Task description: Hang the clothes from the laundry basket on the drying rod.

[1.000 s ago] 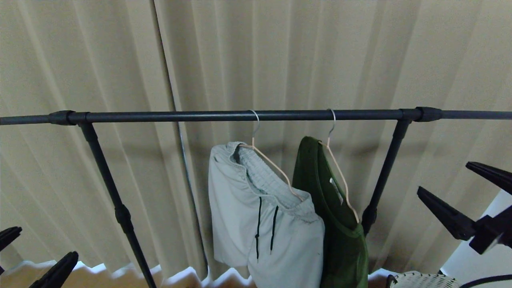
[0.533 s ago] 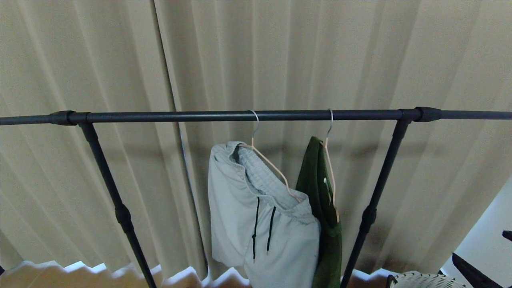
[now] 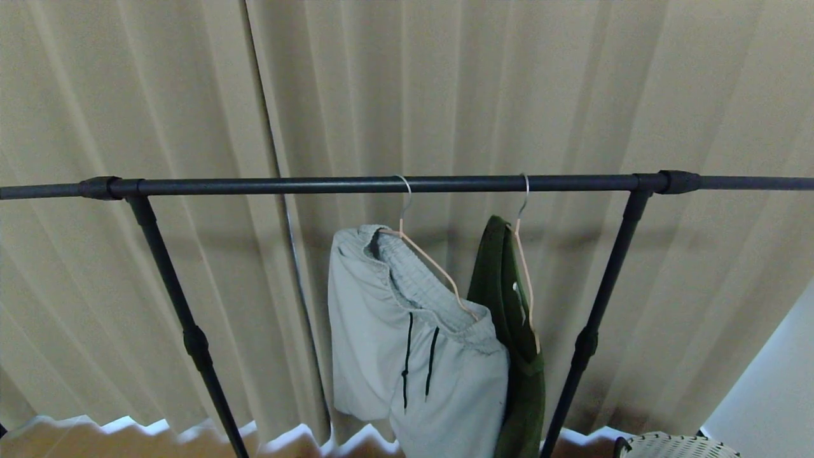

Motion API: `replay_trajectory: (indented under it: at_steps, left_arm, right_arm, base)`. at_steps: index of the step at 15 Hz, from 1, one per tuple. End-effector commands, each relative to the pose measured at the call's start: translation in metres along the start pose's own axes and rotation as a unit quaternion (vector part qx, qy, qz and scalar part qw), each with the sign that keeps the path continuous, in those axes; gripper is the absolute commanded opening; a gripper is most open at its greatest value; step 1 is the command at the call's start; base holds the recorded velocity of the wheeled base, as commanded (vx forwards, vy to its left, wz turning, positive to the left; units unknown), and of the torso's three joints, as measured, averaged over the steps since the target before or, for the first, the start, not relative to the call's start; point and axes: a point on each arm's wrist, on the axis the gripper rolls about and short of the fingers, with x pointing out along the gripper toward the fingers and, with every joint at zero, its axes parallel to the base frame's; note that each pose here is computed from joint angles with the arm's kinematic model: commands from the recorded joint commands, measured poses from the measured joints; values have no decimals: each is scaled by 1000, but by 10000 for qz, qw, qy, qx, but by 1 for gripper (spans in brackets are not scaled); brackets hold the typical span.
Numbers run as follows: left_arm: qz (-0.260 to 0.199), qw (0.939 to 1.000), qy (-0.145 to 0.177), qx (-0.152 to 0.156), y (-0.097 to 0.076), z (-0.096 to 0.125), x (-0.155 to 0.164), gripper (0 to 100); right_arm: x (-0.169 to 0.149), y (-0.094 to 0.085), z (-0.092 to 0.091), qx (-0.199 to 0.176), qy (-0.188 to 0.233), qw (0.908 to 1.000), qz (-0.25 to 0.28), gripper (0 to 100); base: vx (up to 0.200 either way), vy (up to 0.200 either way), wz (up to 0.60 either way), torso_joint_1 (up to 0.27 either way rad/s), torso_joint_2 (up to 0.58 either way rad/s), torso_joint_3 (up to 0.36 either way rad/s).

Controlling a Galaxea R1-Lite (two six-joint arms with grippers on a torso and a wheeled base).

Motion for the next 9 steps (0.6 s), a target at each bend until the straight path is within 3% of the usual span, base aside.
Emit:
replay_trajectory:
  at_steps: [1,4,9]
  left_arm:
    - [-329,9995,24,-29,-2,-5,1,100]
    - [-203,9996,-196,9,-3,-6,-3,100]
    - [-86,9996,-246,-87,-2,-6,-4,100]
  right_arm:
    - [-27,5,-17,-44,-1035,9943,250,100]
    - [-29,6,-13,197,-1521,9871,462,100]
    - [-18,9,-30,393,-1386,9877,614,100]
  base:
    - [0,0,0,0,0,0]
    - [0,0,0,0,0,0]
    - [0,0,0,0,0,0]
